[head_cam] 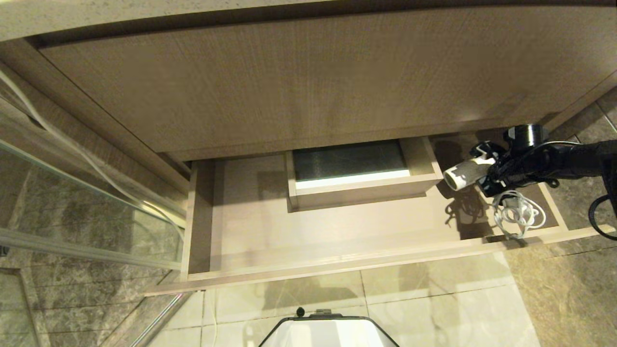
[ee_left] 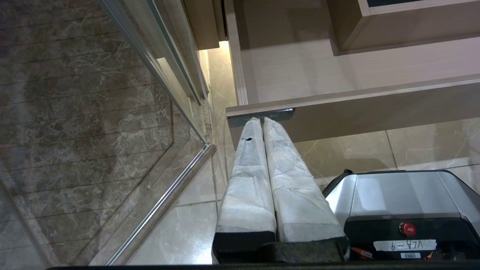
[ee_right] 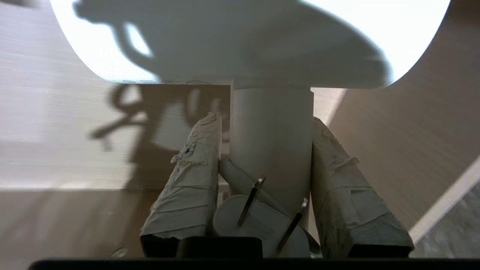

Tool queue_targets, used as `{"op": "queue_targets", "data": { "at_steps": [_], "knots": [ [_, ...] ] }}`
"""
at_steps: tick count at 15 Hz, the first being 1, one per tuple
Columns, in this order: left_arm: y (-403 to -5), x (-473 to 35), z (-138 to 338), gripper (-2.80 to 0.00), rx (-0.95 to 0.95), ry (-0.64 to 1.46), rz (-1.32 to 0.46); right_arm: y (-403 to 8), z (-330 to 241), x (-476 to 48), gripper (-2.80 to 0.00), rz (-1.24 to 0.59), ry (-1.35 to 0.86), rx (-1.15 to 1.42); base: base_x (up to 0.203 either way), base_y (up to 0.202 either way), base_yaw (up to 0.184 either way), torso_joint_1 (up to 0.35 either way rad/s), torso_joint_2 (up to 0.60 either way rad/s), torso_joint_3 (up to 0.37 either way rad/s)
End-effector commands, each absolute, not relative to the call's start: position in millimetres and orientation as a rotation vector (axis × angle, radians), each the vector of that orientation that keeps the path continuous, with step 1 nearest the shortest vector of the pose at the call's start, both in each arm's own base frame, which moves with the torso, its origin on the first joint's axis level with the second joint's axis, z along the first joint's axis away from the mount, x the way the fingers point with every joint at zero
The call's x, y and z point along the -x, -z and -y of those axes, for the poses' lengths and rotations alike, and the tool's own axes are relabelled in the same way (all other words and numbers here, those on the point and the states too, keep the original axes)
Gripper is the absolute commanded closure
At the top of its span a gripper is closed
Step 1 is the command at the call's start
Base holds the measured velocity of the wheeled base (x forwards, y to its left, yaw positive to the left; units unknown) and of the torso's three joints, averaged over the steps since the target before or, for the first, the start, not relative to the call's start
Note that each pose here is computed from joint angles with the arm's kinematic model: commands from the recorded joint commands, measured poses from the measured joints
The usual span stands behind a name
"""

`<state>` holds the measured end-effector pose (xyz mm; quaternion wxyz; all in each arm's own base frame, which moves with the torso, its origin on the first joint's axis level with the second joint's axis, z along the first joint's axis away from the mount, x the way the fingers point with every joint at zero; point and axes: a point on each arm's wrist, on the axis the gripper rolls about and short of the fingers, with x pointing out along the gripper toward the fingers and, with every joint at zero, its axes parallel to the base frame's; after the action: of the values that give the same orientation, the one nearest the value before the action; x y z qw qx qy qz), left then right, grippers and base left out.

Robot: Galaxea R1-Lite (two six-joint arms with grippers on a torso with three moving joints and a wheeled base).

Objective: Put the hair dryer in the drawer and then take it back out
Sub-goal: Put it into the drawer

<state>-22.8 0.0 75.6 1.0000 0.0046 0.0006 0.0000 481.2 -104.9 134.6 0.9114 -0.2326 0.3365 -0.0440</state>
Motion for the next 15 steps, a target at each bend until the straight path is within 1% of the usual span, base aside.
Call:
{"op": "queue_targets", "data": {
  "at_steps": [1, 5, 9, 10, 15],
  "knots": [
    [-75, 23, 0, 0.0, -0.009, 0.0, -0.003, -121, 106, -488, 0.0, -0.691, 0.112, 0.491, 0.0, 0.0, 0.0, 0.0, 0.0, 0.0],
    [-75, 23, 0, 0.0, -0.009, 0.0, -0.002, -110, 105, -498, 0.0, -0.643, 0.124, 0.493, 0.0, 0.0, 0.0, 0.0, 0.0, 0.0],
    [-76, 23, 0, 0.0, -0.009, 0.0, -0.001, -103, 105, -500, 0.0, -0.643, 0.107, 0.496, 0.0, 0.0, 0.0, 0.0, 0.0, 0.0],
    [-76, 23, 0, 0.0, -0.009, 0.0, 0.0, -103, 105, -501, -2.8, -0.641, 0.116, 0.496, 0.0, 0.0, 0.0, 0.0, 0.0, 0.0],
    [-76, 23, 0, 0.0, -0.009, 0.0, -0.001, -111, 100, -499, -2.8, -0.623, 0.113, 0.502, 0.0, 0.0, 0.0, 0.0, 0.0, 0.0]
  ]
}}
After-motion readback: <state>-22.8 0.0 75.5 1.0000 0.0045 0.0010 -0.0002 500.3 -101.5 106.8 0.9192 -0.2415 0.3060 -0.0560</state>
